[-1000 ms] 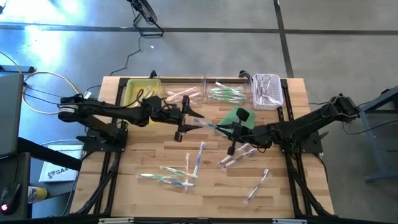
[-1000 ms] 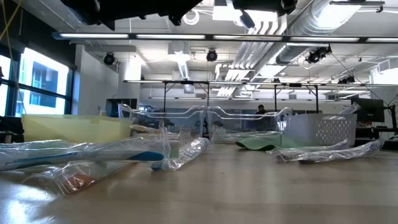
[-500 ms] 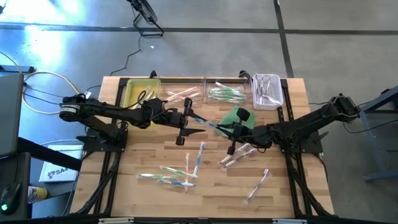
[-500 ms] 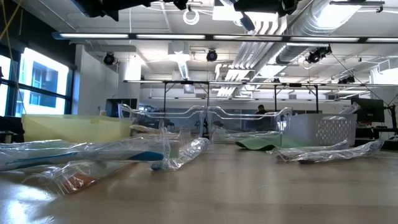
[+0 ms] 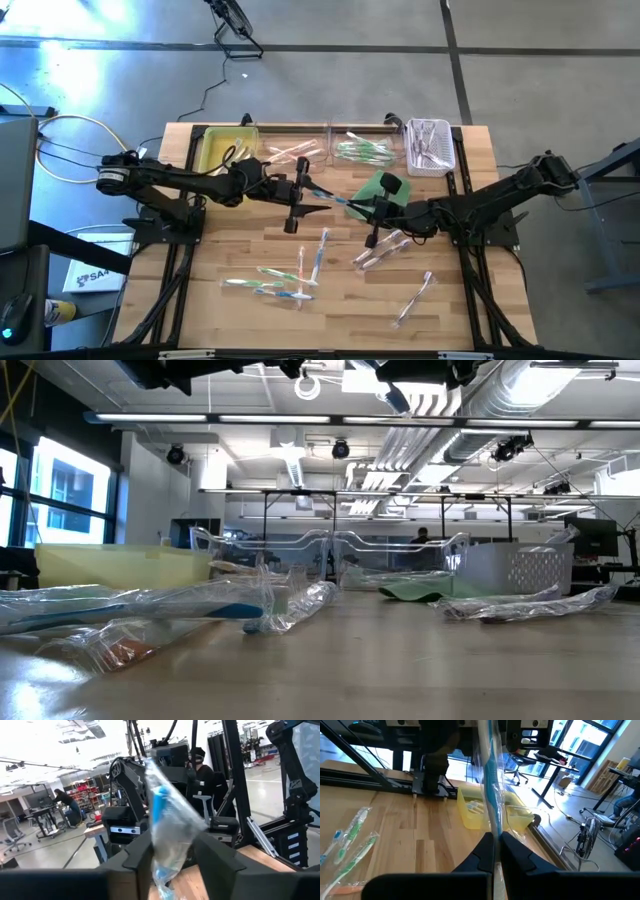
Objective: Pick & Place Toothbrushes
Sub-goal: Put the blue toothbrush into the yellow bin
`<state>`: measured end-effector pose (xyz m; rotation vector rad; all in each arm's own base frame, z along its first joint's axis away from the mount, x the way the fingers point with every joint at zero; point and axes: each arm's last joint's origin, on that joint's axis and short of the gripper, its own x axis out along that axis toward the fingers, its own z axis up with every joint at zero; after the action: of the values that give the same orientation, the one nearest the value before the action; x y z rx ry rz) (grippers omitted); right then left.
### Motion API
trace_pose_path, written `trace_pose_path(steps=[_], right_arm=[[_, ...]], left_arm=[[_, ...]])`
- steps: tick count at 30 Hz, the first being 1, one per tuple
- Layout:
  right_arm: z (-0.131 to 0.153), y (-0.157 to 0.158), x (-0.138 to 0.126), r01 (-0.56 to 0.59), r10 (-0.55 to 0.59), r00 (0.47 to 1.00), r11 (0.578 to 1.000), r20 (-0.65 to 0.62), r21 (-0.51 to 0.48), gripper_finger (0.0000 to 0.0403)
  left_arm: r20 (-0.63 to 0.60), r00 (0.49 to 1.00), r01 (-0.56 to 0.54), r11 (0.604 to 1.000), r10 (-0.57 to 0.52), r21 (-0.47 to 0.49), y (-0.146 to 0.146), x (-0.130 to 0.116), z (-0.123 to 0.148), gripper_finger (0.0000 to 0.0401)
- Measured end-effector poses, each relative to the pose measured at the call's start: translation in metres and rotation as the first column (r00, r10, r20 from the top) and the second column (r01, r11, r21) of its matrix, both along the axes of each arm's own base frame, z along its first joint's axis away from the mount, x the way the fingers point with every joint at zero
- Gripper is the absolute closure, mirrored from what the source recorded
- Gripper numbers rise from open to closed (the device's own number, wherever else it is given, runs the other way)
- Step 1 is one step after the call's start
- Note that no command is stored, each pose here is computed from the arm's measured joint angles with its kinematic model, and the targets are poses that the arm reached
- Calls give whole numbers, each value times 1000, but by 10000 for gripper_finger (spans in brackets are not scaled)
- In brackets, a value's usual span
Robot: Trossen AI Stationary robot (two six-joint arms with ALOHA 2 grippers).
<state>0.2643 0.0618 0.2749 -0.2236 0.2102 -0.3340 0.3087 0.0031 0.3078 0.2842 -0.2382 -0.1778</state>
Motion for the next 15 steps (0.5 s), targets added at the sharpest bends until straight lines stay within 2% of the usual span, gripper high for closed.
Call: trace_pose_path(steps=[7, 12, 15], right_arm=[[-1, 0, 0, -3, 3, 1000, 1000, -13, -2, 398], [-2, 1, 0, -28, 28, 999, 1000, -16, 5, 398], [-2, 1, 0, -53, 53, 998, 999, -16, 13, 384]], left_arm=[[-1, 1000, -3, 1000, 3, -1, 0, 0, 0, 354], [-9, 1000, 10, 1000, -10, 2, 0, 0, -1, 359], [-10, 999, 32, 999, -32, 6, -1, 0, -1, 369]])
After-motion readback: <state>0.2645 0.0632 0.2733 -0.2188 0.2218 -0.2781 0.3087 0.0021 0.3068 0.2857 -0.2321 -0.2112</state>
